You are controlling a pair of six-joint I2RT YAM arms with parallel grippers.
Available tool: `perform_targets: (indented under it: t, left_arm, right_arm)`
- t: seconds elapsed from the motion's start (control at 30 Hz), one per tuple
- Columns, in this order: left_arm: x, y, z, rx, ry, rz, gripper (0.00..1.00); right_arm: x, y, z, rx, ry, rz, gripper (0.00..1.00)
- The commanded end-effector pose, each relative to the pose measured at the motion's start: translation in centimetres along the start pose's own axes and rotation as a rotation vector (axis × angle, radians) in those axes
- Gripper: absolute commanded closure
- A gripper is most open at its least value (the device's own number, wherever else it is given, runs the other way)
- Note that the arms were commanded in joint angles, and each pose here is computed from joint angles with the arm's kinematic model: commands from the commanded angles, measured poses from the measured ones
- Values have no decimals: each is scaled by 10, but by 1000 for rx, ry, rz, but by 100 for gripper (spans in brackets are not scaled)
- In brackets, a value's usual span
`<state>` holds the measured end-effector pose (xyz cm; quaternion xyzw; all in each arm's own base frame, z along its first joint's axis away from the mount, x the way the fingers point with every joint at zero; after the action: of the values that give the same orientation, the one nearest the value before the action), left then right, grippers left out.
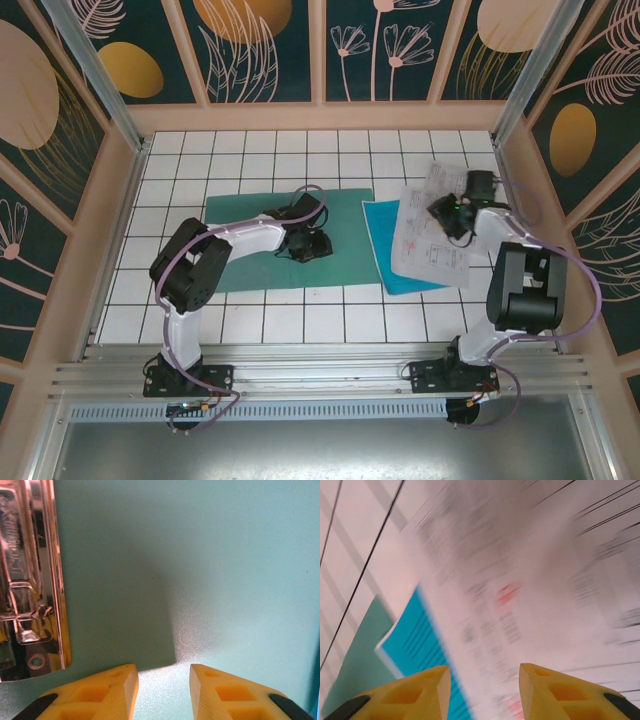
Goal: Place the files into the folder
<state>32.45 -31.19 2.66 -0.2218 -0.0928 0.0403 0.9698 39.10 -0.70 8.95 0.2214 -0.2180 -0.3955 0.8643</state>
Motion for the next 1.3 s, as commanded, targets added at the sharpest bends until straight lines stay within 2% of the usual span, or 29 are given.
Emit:
perform_targets:
  t: [0.0,0.13,0.4,0.57,0.9,1.27]
  left_arm:
    - [-13,13,-19,59,50,-32,65]
    - [-12,10,-22,60,50,-55,66]
    - [-8,13,-19,91,31,-94,66]
    - [-7,15,-12,115,17,-112,67]
    - [-1,8,-5,99,-8,-114,66]
    - [2,3,1,75,-25,-111,65]
  right_arm:
    - [11,-51,-5,-116,0,-104,58]
    - [19,-77,-21,-172,15,-137,59]
    - [-7,-97,-45,-219,103,-139,59]
    - [-33,-92,-55,-231,161,-99,59]
    - [-60,-70,-65,-197,198,-93,59]
    - [-86,-52,-67,-106,242,-182,59]
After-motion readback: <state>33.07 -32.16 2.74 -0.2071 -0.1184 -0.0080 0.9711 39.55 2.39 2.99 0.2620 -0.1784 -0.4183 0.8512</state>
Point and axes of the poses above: each hand's point on the last joint's axis, 136 mm out from that joint toward the fingers, its own z axis back along the fingers, its own y axis along the line the jaws close on, x = y × z, the point moved 1 cm from there along z, back along the fingers, and after that the axes turned 3 degrees about -z, right-handed, at the moved point
